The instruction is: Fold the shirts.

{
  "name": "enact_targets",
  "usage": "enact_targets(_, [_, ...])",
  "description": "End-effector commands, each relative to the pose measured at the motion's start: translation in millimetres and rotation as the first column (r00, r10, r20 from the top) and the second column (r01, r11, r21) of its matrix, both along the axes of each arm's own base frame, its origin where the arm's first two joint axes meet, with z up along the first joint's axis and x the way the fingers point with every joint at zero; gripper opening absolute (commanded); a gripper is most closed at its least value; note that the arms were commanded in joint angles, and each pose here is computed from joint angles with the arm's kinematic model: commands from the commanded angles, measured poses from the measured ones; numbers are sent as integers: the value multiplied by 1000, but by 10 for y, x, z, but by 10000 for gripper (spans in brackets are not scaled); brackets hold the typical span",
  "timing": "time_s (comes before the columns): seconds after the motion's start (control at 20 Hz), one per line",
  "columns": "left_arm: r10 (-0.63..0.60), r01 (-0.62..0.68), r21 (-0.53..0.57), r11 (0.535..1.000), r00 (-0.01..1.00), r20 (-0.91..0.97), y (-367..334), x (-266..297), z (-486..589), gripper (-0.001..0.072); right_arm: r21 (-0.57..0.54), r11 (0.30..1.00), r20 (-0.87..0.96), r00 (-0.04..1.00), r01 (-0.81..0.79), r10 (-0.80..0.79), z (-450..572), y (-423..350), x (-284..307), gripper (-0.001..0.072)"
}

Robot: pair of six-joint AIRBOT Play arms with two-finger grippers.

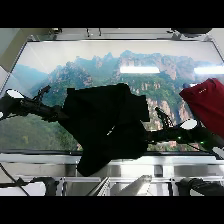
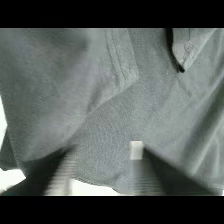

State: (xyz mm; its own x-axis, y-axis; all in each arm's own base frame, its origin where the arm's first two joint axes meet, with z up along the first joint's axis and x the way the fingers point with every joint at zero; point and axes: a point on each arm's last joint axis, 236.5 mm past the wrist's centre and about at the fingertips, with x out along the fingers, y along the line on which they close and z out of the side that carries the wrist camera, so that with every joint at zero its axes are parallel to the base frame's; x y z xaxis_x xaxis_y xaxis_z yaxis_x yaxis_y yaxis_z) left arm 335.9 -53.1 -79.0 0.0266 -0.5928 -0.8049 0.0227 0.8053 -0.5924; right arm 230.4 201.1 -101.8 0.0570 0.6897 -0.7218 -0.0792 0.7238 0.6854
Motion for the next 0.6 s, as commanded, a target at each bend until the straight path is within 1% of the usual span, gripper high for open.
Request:
enact_targets(0.0, [12, -13, 16, 1000, 1000, 20, 31, 56, -24, 266, 2, 999, 17, 999, 42, -42, -26, 55, 86, 86])
enact_targets(0.1, [12, -13, 19, 1000, 1000, 22, 36, 58, -28, 265, 14, 998, 15, 998, 55, -56, -7, 73, 107, 72])
enact_targets(0.15, [13, -13, 18, 1000, 1000, 21, 35, 58, -27, 263, 14, 998, 17, 998, 60, -61, -6, 71, 118, 20])
enact_targets(0.25, [12, -12, 19, 1000, 1000, 21, 36, 57, -27, 7, 7, 998, 25, 997, 69, -69, -16, 56, 145, 20])
enact_targets(0.3, [12, -12, 19, 1000, 1000, 22, 36, 57, -27, 25, 8, 998, 25, 997, 69, -69, -16, 56, 147, 20])
enact_targets(0.45, [12, -12, 13, 1000, 1000, 15, 62, 48, 2, 597, 8, 998, 24, 997, 69, -69, -15, 58, 144, 20])
enact_targets(0.5, [21, -21, 11, 1000, 1000, 19, 97, 74, 39, 675, 8, 998, 24, 997, 69, -69, -14, 58, 145, 20])
enact_targets(0.55, [32, -32, 14, 999, 999, 30, 148, 117, 69, 675, 8, 998, 24, 997, 69, -69, -16, 57, 145, 20])
